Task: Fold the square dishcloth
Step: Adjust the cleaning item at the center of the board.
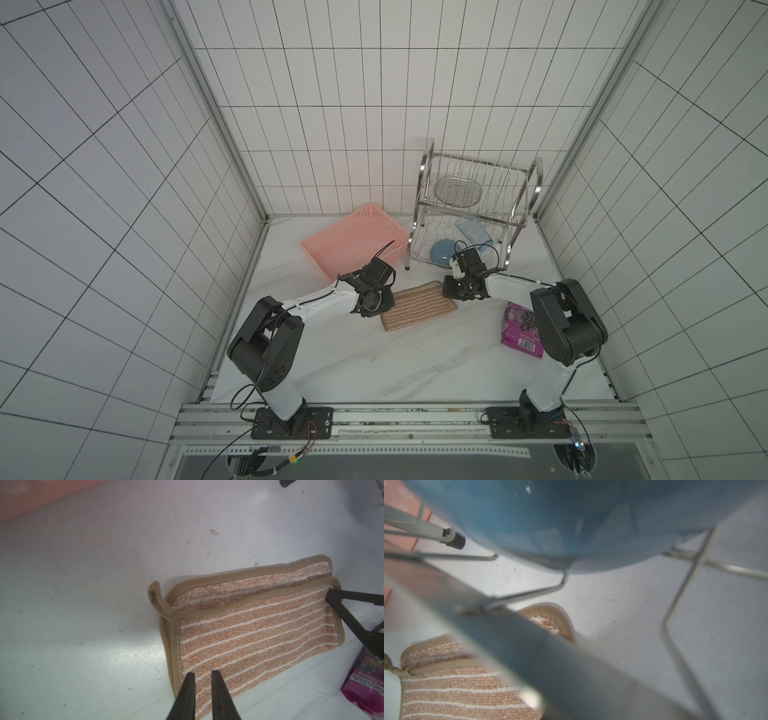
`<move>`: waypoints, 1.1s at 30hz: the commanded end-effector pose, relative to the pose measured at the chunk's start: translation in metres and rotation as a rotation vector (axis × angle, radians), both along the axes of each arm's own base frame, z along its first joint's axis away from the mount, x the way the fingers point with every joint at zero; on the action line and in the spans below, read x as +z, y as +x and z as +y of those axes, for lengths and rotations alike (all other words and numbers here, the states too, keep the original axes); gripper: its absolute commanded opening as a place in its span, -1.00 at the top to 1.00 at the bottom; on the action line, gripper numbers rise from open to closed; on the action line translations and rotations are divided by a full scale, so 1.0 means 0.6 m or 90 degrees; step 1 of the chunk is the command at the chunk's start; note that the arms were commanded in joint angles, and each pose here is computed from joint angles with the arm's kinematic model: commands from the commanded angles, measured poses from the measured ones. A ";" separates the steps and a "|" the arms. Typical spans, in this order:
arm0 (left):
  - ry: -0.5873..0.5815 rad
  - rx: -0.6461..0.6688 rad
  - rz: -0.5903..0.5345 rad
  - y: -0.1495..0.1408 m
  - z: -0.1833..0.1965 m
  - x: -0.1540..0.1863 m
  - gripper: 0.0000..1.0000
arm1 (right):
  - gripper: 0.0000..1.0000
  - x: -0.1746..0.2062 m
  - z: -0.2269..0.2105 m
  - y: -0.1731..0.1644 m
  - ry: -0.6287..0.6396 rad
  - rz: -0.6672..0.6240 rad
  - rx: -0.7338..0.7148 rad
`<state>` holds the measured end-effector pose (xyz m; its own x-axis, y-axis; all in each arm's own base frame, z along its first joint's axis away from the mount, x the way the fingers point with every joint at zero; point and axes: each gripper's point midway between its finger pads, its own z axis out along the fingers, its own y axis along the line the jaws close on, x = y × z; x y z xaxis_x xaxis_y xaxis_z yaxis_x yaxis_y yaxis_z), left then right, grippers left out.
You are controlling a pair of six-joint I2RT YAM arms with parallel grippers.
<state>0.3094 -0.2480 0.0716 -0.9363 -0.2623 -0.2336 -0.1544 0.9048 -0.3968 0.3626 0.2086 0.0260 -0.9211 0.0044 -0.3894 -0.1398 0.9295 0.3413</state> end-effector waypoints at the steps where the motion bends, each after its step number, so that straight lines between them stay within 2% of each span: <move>1: -0.023 -0.030 -0.048 0.028 -0.039 0.032 0.56 | 0.67 -0.029 -0.032 -0.039 -0.035 0.053 -0.034; 5: -0.031 -0.052 -0.050 0.040 -0.070 0.012 0.53 | 0.59 -0.019 -0.036 -0.058 -0.031 0.052 -0.044; 10: -0.051 -0.055 0.014 0.020 -0.083 -0.050 0.55 | 0.55 -0.006 -0.036 -0.090 -0.028 0.057 -0.051; 16: -0.020 -0.042 0.054 -0.015 -0.051 -0.089 0.57 | 0.54 -0.009 -0.044 -0.138 -0.016 0.087 -0.090; 18: -0.003 -0.035 0.065 -0.026 -0.035 -0.100 0.57 | 0.45 -0.004 -0.051 -0.147 -0.014 0.083 -0.099; 23: 0.007 -0.029 0.080 -0.044 -0.019 -0.113 0.58 | 0.14 0.037 -0.067 -0.137 -0.034 0.039 -0.095; 33: 0.006 -0.026 0.069 -0.036 -0.021 -0.106 0.60 | 0.00 0.034 -0.041 -0.103 0.030 0.043 -0.073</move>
<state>0.2996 -0.2758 0.0239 -0.9604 -0.2206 -0.1701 -0.1270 0.8903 -0.4373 0.2912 0.1750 0.0449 -0.9363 0.1374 -0.3231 0.0157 0.9357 0.3525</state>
